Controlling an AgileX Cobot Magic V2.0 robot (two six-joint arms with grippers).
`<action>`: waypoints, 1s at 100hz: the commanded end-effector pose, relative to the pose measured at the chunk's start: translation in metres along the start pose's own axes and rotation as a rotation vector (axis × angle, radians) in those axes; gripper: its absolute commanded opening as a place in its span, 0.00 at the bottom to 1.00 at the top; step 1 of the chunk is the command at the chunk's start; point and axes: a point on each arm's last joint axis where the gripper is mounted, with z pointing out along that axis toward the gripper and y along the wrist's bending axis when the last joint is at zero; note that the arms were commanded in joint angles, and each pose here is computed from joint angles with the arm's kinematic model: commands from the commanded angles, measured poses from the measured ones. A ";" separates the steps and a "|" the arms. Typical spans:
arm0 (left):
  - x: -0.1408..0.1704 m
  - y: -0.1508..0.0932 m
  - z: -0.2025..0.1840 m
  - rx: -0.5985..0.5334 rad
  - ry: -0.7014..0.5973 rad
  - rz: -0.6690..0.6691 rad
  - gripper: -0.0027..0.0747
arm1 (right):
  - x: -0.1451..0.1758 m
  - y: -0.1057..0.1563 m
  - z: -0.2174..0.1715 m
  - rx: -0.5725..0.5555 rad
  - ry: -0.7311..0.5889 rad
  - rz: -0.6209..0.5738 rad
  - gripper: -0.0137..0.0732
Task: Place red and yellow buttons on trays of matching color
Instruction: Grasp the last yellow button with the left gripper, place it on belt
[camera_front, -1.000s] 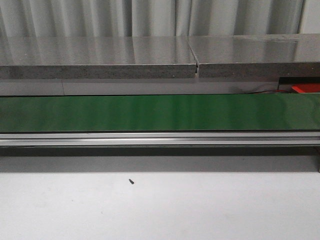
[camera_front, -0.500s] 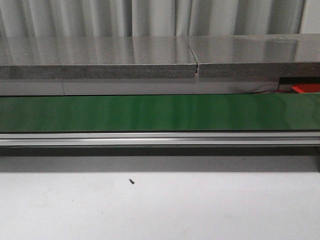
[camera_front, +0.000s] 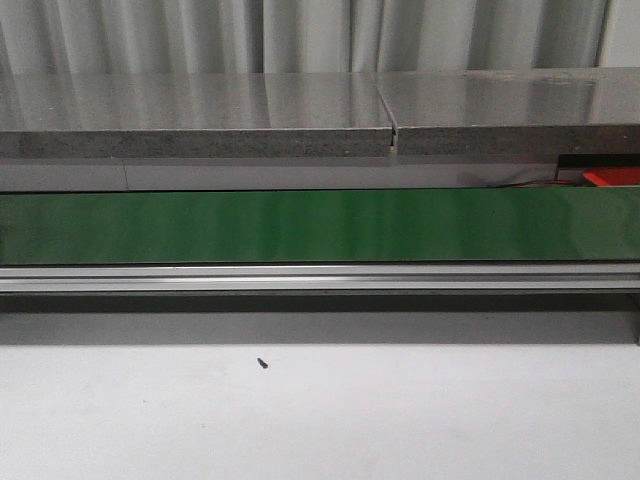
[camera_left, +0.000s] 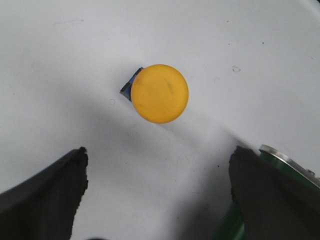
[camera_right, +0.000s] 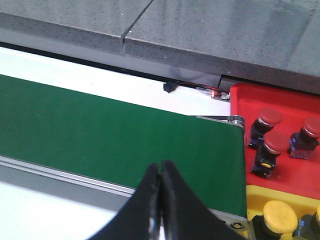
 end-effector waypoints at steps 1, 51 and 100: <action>-0.013 -0.011 -0.021 0.037 -0.124 0.006 0.77 | -0.014 -0.003 -0.003 0.029 -0.084 0.000 0.16; -0.023 -0.005 0.026 0.088 -0.183 -0.073 0.71 | -0.014 -0.003 -0.003 0.029 -0.084 0.000 0.16; -0.023 -0.010 0.009 0.091 -0.201 -0.018 0.29 | -0.014 -0.003 -0.003 0.029 -0.084 0.000 0.16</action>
